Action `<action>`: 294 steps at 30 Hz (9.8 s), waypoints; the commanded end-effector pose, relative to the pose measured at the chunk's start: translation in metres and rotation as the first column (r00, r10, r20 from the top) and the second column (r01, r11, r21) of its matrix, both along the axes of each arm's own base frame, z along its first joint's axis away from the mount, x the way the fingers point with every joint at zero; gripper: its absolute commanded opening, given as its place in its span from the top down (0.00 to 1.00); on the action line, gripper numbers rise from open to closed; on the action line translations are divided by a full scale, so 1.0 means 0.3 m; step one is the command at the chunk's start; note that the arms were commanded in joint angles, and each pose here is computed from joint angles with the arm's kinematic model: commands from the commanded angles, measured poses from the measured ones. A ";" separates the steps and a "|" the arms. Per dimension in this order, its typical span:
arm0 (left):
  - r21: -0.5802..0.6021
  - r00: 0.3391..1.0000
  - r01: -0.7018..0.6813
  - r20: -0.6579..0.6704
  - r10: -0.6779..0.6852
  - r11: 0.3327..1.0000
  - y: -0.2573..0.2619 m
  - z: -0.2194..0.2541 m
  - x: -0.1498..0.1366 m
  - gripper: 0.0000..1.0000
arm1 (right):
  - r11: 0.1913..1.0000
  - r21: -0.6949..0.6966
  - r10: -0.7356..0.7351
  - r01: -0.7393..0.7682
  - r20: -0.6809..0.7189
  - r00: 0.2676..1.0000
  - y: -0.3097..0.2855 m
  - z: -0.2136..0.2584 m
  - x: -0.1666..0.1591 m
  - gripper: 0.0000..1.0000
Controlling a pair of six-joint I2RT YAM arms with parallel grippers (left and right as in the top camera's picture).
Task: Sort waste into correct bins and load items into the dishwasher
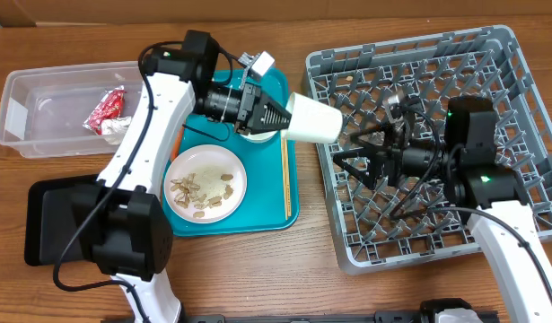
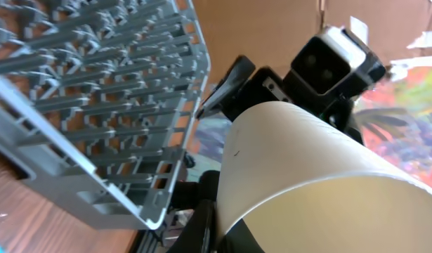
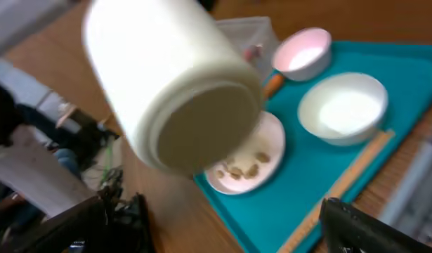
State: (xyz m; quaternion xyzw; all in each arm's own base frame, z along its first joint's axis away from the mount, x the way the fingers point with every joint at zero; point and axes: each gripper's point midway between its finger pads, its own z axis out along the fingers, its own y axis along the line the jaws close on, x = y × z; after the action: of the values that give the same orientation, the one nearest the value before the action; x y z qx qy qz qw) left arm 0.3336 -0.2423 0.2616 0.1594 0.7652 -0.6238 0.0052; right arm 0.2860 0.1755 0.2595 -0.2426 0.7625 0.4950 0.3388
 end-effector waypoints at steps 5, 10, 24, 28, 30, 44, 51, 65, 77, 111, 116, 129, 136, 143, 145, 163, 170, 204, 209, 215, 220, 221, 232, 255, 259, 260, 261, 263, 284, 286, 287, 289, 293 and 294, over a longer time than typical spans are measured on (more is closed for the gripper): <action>-0.075 0.998 0.057 0.021 -0.056 0.996 -0.060 0.060 -0.046 0.94 | 0.971 0.122 0.183 -0.206 0.176 0.967 0.044 0.142 -0.064 0.00; -0.107 0.995 0.103 0.014 -0.102 0.989 -0.109 0.078 -0.088 0.94 | 0.989 0.076 0.113 -0.128 0.181 0.977 0.034 0.120 -0.017 0.00; -0.098 0.993 0.120 0.016 -0.119 0.988 -0.127 0.073 -0.104 0.86 | 0.994 0.052 0.076 -0.091 0.236 0.969 0.027 0.130 0.018 0.22; -0.061 0.993 0.119 0.024 -0.118 0.991 -0.125 0.052 -0.101 0.83 | 0.994 0.052 0.076 -0.091 0.244 0.967 0.027 0.134 0.020 0.29; -0.062 0.993 0.119 0.024 -0.117 0.991 -0.124 0.052 -0.101 0.83 | 0.994 0.052 0.076 -0.091 0.246 0.966 0.027 0.135 0.020 0.33; 0.489 0.988 -0.157 0.080 0.135 0.858 0.175 -0.192 0.089 0.66 | 0.959 -0.162 -0.220 0.232 0.088 0.971 -0.087 -0.040 0.137 0.58; 0.734 0.903 -0.400 0.216 0.370 0.548 0.597 -0.216 0.167 0.66 | 0.657 -0.481 -0.679 0.581 -0.043 0.733 -0.469 -0.093 0.162 0.61; 0.803 0.887 -0.405 0.228 0.401 0.438 0.696 -0.216 0.127 0.67 | 0.195 -0.812 -0.980 0.550 -0.184 0.075 -1.047 -0.284 -0.143 0.64; 0.803 0.890 -0.401 0.227 0.396 0.441 0.689 -0.216 0.126 0.64 | 0.276 -0.806 -0.956 0.524 -0.288 0.060 -1.027 -0.357 -0.103 0.16; 0.851 0.689 -0.523 0.399 0.604 0.035 1.052 -0.177 0.114 0.48 | 0.688 -0.679 -0.343 0.258 0.010 0.939 0.344 -0.319 0.531 0.22; 0.849 0.684 -0.528 0.402 0.609 0.033 1.051 -0.177 0.118 0.48 | 0.639 -0.740 -0.358 0.208 -0.047 0.933 0.372 -0.548 0.557 0.31; 0.850 0.685 -0.526 0.400 0.608 0.033 1.051 -0.177 0.117 0.47 | 0.614 -0.771 -0.396 0.168 -0.117 0.911 0.387 -0.709 0.543 0.77; 0.850 0.685 -0.526 0.401 0.608 0.033 1.051 -0.177 0.117 0.47 | 0.635 -0.741 -0.426 0.220 -0.098 0.899 0.387 -0.618 0.579 0.96; 0.850 0.685 -0.526 0.400 0.608 0.033 1.051 -0.177 0.117 0.47 | 0.568 -0.652 -0.547 0.502 0.155 0.822 0.199 -0.071 0.655 0.96; 0.850 0.686 -0.525 0.400 0.608 0.033 1.051 -0.177 0.117 0.47 | 0.452 -0.648 -0.620 0.613 0.266 0.738 0.060 0.056 0.644 0.96; 0.855 0.677 -0.518 0.383 0.629 0.037 1.044 -0.179 0.108 0.47 | -0.851 -0.371 -0.446 0.371 0.885 -0.137 -1.157 -0.088 0.310 0.96; 0.855 0.677 -0.517 0.383 0.629 0.037 1.044 -0.180 0.107 0.47 | -0.778 -0.461 -0.532 0.427 0.845 -0.058 -1.101 -0.271 0.340 0.96; 0.854 0.678 -0.518 0.377 0.631 0.047 1.038 -0.180 0.108 0.46 | -0.765 -0.456 -0.471 0.456 0.878 0.087 -1.036 -0.310 0.456 0.96; 0.854 0.678 -0.518 0.377 0.631 0.047 1.038 -0.180 0.108 0.46 | -0.749 -0.452 -0.462 0.484 0.880 0.107 -0.978 -0.308 0.471 0.96; 0.854 0.678 -0.518 0.377 0.631 0.047 1.038 -0.180 0.108 0.46 | -0.707 -0.483 -0.436 0.516 0.873 0.220 -0.847 -0.316 0.472 0.31; 0.854 0.679 -0.517 0.376 0.631 0.047 1.038 -0.180 0.107 0.46 | -0.645 -0.466 -0.435 0.605 0.875 0.211 -0.724 -0.231 0.472 0.24; 0.854 0.679 -0.518 0.377 0.631 0.047 1.038 -0.180 0.107 0.46 | -0.632 -0.470 -0.443 0.616 0.872 0.210 -0.713 -0.213 0.468 0.23; 0.799 0.723 -0.591 0.464 0.511 0.110 0.899 -0.162 0.215 0.40 | 0.157 -0.682 -0.855 0.714 0.268 0.443 -0.461 -0.101 0.278 0.09; 0.818 0.823 -0.561 0.536 0.190 0.124 0.626 -0.744 0.613 0.44 | 0.282 -0.767 -0.907 0.577 -0.017 0.420 -0.578 -0.164 0.111 0.08; 0.825 0.829 -0.552 0.526 0.189 0.123 0.626 -0.774 0.614 0.61 | 0.282 -0.769 -0.906 0.574 -0.017 0.422 -0.578 -0.165 0.109 0.08; 0.825 0.829 -0.552 0.527 0.189 0.123 0.626 -0.774 0.614 0.65 | 0.282 -0.769 -0.906 0.573 -0.017 0.423 -0.578 -0.165 0.109 0.08; 0.824 0.828 -0.554 0.528 0.189 0.123 0.626 -0.773 0.615 0.68 | 0.282 -0.769 -0.906 0.573 -0.017 0.423 -0.578 -0.165 0.109 0.08; 0.822 0.827 -0.555 0.530 0.187 0.125 0.621 -0.772 0.617 0.80 | 0.282 -0.769 -0.906 0.574 -0.017 0.422 -0.578 -0.164 0.110 0.07; 0.400 0.896 -0.339 0.412 0.164 0.851 -0.078 -0.137 0.513 0.96 | 0.009 -0.815 -1.000 0.579 -0.007 0.005 -0.938 -0.175 -0.032 0.06; 0.344 0.908 -0.297 0.391 0.152 0.891 -0.153 -0.104 0.484 0.96 | 0.041 -0.807 -0.997 0.589 -0.069 -0.025 -0.959 -0.178 -0.054 0.04; 0.329 0.909 -0.282 0.391 0.142 0.901 -0.185 -0.095 0.471 0.96 | 0.055 -0.805 -0.996 0.591 -0.088 -0.028 -0.963 -0.180 -0.060 0.04; 0.263 0.912 -0.211 0.400 0.093 0.942 -0.296 -0.054 0.415 0.96 | 0.074 -0.809 -0.991 0.583 -0.124 -0.046 -0.985 -0.188 -0.089 0.04; 0.074 0.898 -0.073 0.438 0.033 0.995 -0.514 0.079 0.314 0.96 | 0.075 -0.809 -0.990 0.583 -0.131 -0.055 -0.990 -0.189 -0.094 0.04; 0.048 0.897 -0.070 0.441 0.042 0.996 -0.546 0.103 0.306 0.96 | 0.076 -0.809 -0.990 0.582 -0.131 -0.054 -0.990 -0.190 -0.094 0.04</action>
State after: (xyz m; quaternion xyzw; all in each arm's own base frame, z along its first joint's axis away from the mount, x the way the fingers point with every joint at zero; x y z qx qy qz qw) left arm 0.4556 -0.3726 0.2617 0.2612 0.8082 -0.4776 0.2245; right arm 0.2559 -0.1250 0.1941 0.4211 0.8933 -0.0277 0.1548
